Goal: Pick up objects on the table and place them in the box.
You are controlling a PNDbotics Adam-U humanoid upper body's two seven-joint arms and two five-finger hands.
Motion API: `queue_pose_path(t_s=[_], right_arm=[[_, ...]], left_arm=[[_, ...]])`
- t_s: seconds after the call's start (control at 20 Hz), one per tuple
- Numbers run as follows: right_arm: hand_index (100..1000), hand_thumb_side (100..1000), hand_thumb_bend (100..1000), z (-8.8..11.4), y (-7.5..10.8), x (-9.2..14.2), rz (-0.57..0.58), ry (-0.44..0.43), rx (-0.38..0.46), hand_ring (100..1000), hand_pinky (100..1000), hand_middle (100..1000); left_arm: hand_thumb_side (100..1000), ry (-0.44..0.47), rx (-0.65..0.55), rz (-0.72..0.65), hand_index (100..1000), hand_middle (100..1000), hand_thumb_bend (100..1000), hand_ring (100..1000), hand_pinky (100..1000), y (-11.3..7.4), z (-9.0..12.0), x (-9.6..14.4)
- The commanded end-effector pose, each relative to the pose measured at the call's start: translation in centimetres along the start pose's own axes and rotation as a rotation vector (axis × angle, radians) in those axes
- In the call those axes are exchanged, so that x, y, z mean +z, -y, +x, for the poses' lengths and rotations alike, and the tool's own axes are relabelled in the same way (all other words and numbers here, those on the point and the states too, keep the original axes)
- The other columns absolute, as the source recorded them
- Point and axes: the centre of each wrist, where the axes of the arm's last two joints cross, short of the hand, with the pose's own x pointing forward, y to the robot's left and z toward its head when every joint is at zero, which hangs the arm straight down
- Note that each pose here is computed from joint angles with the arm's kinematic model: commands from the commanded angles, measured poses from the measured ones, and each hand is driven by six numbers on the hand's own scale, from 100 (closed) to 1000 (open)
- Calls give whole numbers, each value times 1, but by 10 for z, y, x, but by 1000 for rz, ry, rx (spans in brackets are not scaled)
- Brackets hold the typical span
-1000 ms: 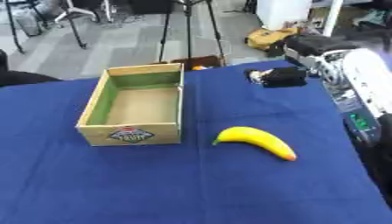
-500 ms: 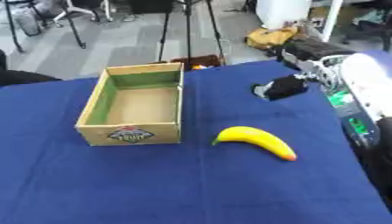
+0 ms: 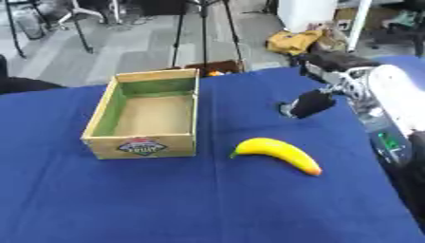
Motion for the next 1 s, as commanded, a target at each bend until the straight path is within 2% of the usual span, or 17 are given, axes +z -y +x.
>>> queue_pose_path(t_s=[0.05,0.15,0.3,0.5,0.9,0.95,1.0], right_arm=[[999,485,516,-5,7,4,17,-36,-27,1000,708,838],[996,433,684,-5,1,1,39,-28,-51,1000,710,845],[989,409,719,-3,-10,-4,85,-15,-105,1000,701,835],[972,390,677,0,-21,-7,99,-12,-151,1000,696,823],[902,395,548,2,-32,-12,111,-10,-180,1000,680,782],[888,388,515,1,-35,-12,113,-13,-184,1000,678,778],[881,339,521,1,-38,-13,116,-16,-189,1000,677,775]], left_arm=[[994,31,12,-10,800,848,100,852,445,2,4,-8],[996,31,13,-10,800,849,100,853,445,3,4,-8],[995,31,16,-10,800,849,100,853,445,3,4,-8],[995,33,18,-11,800,850,100,854,445,4,4,-9],[995,34,20,-9,799,851,100,856,445,4,4,-9],[995,34,20,-9,799,852,100,857,445,4,4,-9],[995,33,20,-8,799,852,100,857,444,4,4,-9]])
